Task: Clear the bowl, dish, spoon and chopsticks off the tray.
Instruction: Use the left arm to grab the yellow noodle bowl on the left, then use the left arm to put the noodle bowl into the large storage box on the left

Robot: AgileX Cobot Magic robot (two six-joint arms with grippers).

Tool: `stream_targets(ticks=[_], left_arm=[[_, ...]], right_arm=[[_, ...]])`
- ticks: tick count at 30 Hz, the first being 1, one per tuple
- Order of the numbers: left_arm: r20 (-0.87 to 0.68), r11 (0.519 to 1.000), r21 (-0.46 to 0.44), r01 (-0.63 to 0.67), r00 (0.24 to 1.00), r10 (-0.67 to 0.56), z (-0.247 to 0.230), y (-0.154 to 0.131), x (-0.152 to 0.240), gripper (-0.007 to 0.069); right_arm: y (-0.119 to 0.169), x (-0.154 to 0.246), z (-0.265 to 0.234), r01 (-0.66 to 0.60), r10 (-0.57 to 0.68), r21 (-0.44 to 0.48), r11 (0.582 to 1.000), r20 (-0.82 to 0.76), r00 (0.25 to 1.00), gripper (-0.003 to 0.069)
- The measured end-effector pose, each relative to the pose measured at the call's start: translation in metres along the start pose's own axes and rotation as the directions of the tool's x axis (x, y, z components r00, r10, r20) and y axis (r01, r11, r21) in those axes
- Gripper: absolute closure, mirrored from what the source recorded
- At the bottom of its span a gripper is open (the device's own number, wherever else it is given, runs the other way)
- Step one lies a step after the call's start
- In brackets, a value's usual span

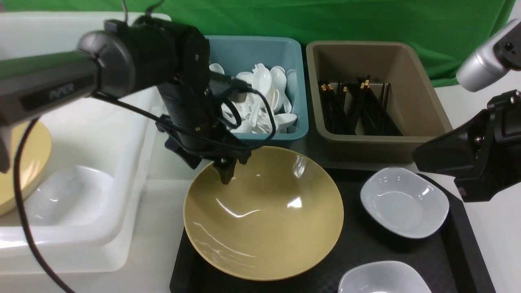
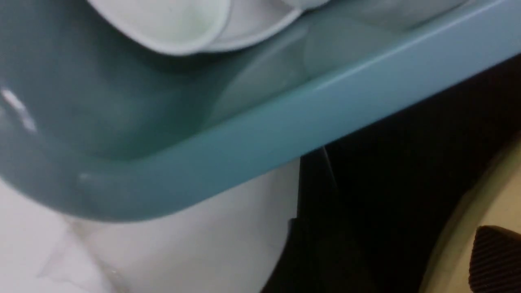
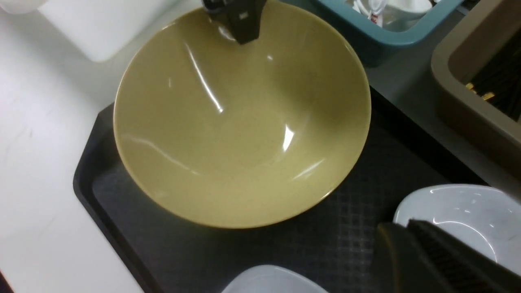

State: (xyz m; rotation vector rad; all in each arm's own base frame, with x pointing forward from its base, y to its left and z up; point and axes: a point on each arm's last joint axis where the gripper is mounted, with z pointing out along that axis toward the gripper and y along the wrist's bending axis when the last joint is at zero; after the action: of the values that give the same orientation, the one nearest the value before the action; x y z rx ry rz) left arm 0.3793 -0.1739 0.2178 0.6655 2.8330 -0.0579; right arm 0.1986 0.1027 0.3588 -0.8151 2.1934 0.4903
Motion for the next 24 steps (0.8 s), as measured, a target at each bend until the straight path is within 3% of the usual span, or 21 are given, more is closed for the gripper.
stream_targets(ticks=[4, 9, 11, 18, 24], left_arm=[[-0.061, 0.999, 0.032, 0.014, 0.998, -0.012, 0.014, -0.003, 0.003, 0.0194], [-0.097, 0.997, 0.080, 0.017, 0.995, -0.009, 0.020, -0.007, 0.005, 0.0413], [-0.098, 0.989, 0.138, 0.056, 0.994, -0.043, 0.012, -0.011, 0.005, 0.0512], [-0.119, 0.981, 0.173, 0.083, 0.991, -0.063, -0.004, -0.015, 0.005, 0.0585], [-0.050, 0.987, 0.154, 0.054, 0.998, -0.047, -0.044, -0.013, 0.009, 0.0620]], right_arm=[[-0.001, -0.001, 0.000, 0.000, 0.000, 0.008, 1.000, 0.011, 1.000, 0.0640], [-0.001, -0.001, 0.000, -0.001, 0.000, 0.012, 1.000, 0.018, 1.000, 0.0640], [-0.001, -0.002, 0.000, -0.001, 0.000, 0.014, 1.000, 0.022, 1.000, 0.0640], [-0.001, -0.002, 0.000, -0.001, 0.000, 0.016, 1.000, 0.024, 1.000, 0.0639], [-0.002, -0.003, 0.000, -0.001, 0.000, 0.022, 1.000, 0.034, 0.999, 0.0638]])
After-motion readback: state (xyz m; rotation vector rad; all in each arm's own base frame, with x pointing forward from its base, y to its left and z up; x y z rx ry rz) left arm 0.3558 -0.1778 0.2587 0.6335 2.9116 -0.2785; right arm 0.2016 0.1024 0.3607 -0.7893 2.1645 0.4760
